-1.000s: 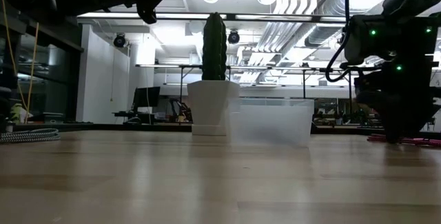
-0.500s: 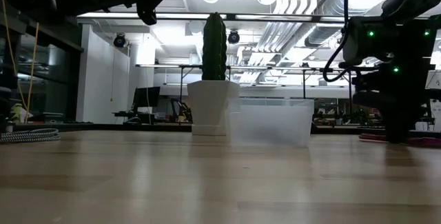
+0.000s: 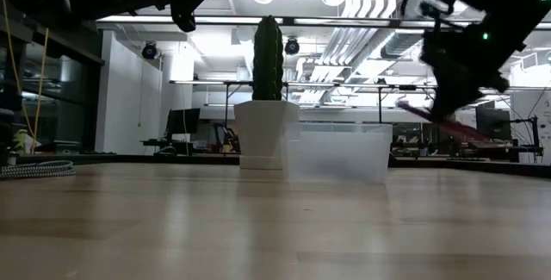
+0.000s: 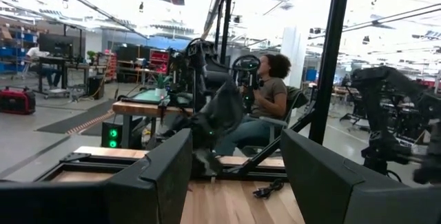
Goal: Pick and place USB-C Cables
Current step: Put the black pink charger cable into the transparent bin
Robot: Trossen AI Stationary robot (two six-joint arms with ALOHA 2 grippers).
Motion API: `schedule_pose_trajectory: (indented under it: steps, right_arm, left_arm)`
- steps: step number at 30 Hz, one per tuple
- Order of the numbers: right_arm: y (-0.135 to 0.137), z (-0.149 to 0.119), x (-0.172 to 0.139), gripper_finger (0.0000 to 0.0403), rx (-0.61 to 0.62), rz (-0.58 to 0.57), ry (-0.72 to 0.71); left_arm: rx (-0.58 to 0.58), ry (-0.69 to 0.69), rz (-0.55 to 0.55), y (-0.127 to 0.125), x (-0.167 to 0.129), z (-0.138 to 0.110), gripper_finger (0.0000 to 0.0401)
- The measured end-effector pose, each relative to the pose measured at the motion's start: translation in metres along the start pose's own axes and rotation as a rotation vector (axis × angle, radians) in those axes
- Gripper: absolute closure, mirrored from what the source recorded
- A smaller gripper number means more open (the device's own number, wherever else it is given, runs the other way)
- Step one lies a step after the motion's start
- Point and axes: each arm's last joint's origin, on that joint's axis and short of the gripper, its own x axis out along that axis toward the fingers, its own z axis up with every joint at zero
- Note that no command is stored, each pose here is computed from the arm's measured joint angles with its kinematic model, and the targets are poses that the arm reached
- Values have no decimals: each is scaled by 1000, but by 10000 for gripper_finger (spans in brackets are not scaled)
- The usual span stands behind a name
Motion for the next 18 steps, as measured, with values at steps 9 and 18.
schedule_pose_trajectory:
  steps: [9,18]
  right_arm:
    - [22,-1,-2,401,-46,566,-508]
    - [29,36,-22,402,-176,824,-776]
  left_arm:
    - [0,-1,1,0,0,0,199]
    - [27,-3,1,0,0,0,199]
